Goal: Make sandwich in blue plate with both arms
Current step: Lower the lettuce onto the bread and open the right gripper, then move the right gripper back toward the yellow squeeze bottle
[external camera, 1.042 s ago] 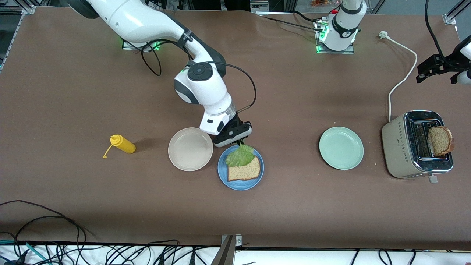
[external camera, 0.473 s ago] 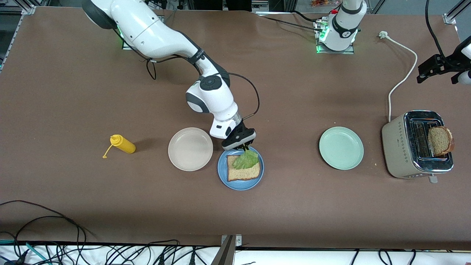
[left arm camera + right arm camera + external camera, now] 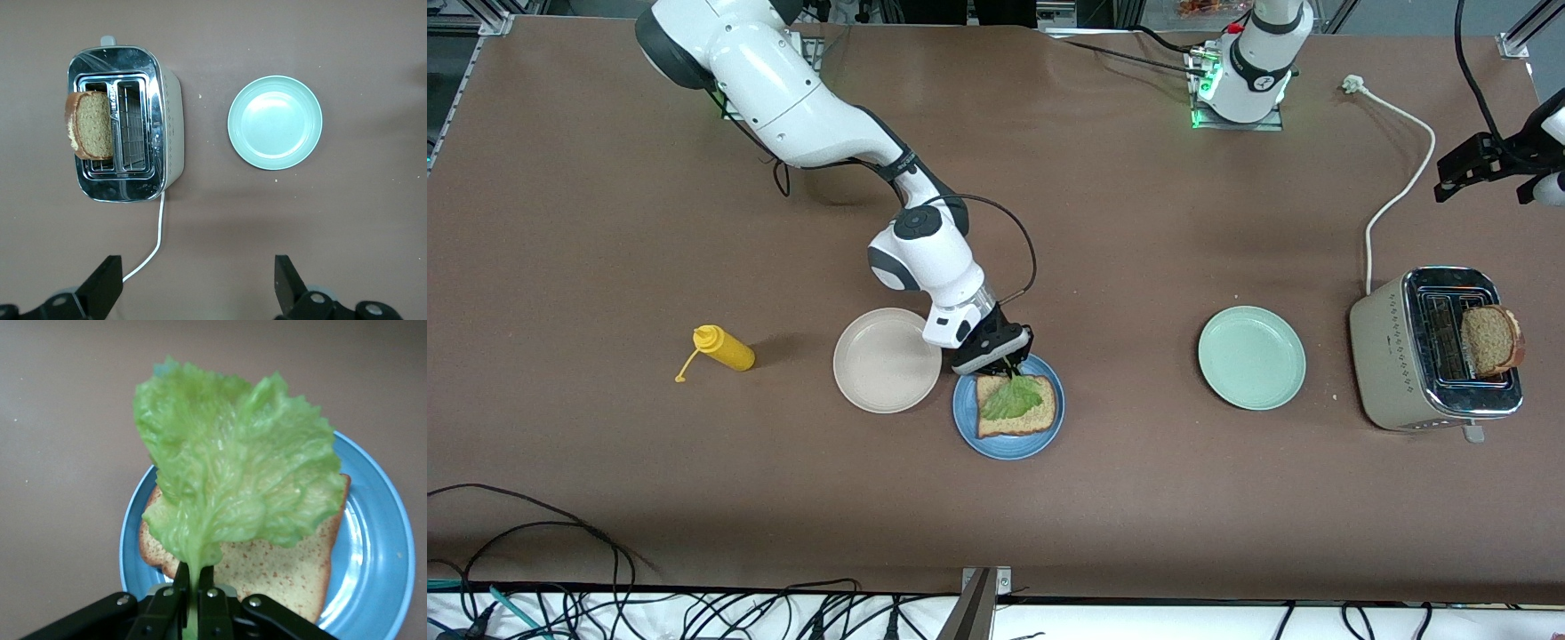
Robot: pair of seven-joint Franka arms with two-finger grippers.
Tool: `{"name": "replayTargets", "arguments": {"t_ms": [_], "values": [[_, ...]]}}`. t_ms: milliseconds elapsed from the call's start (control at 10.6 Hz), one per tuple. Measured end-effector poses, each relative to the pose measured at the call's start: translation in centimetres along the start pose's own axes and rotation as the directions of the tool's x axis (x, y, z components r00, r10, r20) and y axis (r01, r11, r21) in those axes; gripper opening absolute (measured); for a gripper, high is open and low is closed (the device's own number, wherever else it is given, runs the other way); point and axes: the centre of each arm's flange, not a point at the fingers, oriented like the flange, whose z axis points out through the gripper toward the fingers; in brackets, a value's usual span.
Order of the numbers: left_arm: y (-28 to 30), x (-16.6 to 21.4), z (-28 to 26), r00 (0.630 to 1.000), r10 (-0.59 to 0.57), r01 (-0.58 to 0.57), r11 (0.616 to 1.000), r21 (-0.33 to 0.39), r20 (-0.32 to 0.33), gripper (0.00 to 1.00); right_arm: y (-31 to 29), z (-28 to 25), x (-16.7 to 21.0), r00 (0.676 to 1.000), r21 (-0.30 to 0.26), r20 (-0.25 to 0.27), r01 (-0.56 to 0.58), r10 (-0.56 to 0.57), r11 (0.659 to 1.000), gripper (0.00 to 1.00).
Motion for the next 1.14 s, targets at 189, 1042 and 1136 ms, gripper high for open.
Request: {"name": "replayTargets", "arguments": {"t_ms": [189,1042,1136], "values": [[0.0,0.1,0.1,1.000,0.000,0.000,1.000,0.000,0.001,1.00,-0.2,-0.1,0.1,1.000,0.008,-0.009,0.001,-0.001,1.000,0.13],[-0.4,0.0,0.1,1.000,-0.008,0.008,1.000,-0.001,0.001,1.00,0.1,-3.0,3.3,1.000,-0.035,-0.025,0.002,-0.003,0.999,0.81],[-0.4,0.1,0.1,1.000,-0.008,0.008,1.000,-0.001,0.001,1.00,0.1,-5.0,5.0,1.000,-0.095,0.013,-0.006,0.007,0.996,0.82]]}}
